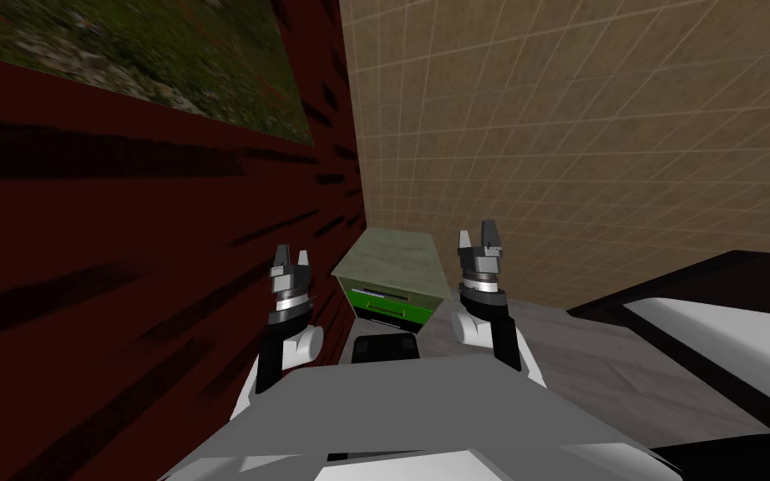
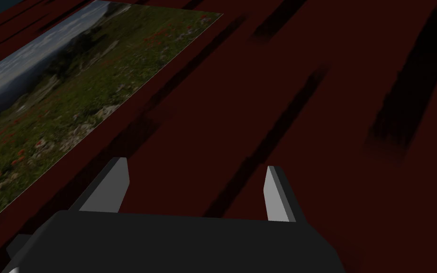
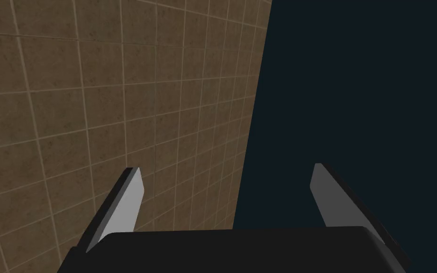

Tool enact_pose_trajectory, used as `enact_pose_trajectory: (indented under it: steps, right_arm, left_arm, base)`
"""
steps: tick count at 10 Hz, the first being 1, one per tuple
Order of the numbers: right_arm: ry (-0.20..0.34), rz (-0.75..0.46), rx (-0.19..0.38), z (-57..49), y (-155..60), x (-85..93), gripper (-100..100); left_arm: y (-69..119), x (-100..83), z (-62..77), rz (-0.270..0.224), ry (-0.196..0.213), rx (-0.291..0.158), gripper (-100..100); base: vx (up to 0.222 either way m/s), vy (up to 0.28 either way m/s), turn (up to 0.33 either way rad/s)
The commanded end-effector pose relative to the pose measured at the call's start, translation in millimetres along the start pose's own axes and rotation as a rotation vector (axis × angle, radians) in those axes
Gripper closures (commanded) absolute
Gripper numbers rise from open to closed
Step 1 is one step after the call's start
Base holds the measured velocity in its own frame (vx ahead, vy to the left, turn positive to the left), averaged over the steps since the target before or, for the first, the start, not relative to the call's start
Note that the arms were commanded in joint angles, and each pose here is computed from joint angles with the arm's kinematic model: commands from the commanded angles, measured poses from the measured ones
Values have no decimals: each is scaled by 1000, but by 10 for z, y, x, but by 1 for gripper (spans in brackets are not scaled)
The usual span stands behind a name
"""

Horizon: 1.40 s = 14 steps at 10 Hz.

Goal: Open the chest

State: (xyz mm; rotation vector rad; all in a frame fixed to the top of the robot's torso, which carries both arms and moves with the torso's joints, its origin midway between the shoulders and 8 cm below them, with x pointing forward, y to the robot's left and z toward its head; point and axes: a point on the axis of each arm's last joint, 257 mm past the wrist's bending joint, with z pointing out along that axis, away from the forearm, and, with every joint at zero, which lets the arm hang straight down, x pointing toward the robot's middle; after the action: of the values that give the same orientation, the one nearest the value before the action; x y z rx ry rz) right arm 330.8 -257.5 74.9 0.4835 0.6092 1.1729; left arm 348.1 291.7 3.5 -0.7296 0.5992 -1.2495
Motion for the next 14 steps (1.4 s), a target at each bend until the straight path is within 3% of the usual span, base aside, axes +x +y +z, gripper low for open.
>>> enact_pose_trajectory:
  steps: [1,9,10,14]
  right_arm:
    - [0,0,0,0,0,0,0]
    - [0,0,0,1,2,0,0]
    - [0,0,0,1,2,0,0]
    - [0,0,0,0,-1,0,0]
  left_arm:
    - [0,0,0,0,0,0,0]
    - [-2,0,1,0,0,0,0]
    - [36,49,-7,17,39,-6,-100]
    - [241,178,-59,64,135,-41,-100]
  base:
    - [0,0,0]
    - [0,0,0]
    - [3,-2,-15]
    - [-10,-6,-23]
